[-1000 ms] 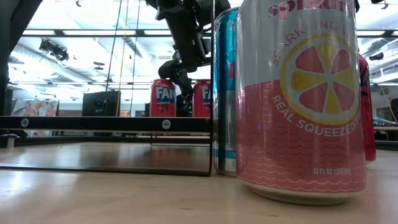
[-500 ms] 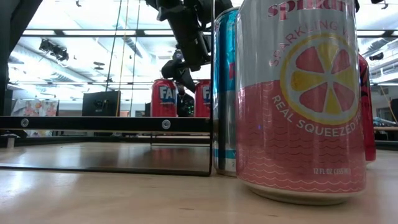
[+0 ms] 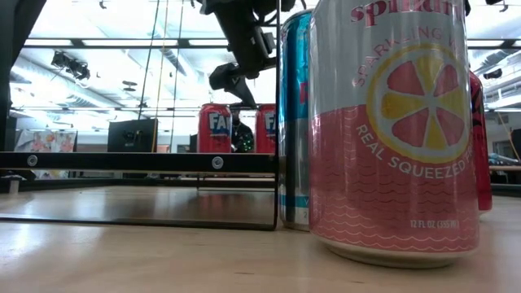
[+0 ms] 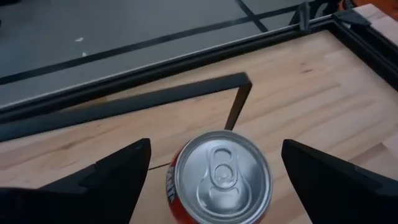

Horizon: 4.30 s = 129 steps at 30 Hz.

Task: Place canned beverage on shelf
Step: Put the light green soda can on the shelf

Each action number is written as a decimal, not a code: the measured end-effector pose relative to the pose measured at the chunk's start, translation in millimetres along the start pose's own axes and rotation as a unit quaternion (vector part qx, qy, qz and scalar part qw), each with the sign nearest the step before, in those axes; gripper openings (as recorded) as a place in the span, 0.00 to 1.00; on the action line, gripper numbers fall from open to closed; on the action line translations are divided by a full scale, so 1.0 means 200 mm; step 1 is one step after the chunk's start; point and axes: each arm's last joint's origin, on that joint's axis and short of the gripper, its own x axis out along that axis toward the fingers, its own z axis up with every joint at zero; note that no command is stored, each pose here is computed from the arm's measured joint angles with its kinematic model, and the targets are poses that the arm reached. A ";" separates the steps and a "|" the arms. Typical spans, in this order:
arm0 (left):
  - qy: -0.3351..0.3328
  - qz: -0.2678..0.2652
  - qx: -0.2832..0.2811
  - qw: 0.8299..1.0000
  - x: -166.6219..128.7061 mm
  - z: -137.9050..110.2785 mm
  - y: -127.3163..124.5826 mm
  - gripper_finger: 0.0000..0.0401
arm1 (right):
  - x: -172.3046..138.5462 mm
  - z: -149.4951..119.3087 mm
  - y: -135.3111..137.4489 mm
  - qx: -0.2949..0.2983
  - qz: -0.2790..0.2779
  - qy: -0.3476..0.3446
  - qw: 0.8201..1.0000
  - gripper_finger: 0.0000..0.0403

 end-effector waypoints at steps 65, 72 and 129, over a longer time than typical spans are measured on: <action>0.169 -0.296 0.296 0.892 -0.64 -0.40 -0.56 0.87 | 0.01 0.02 -0.01 -0.014 -0.048 -0.014 0.999 0.83; 0.184 -0.280 0.315 0.888 -0.67 -0.35 -0.58 0.87 | 0.01 0.03 -0.01 -0.020 -0.063 -0.024 0.998 0.83; 0.251 -0.287 0.422 0.822 -0.39 -0.49 -0.60 0.87 | 0.04 0.04 -0.01 -0.031 -0.070 -0.021 0.997 0.83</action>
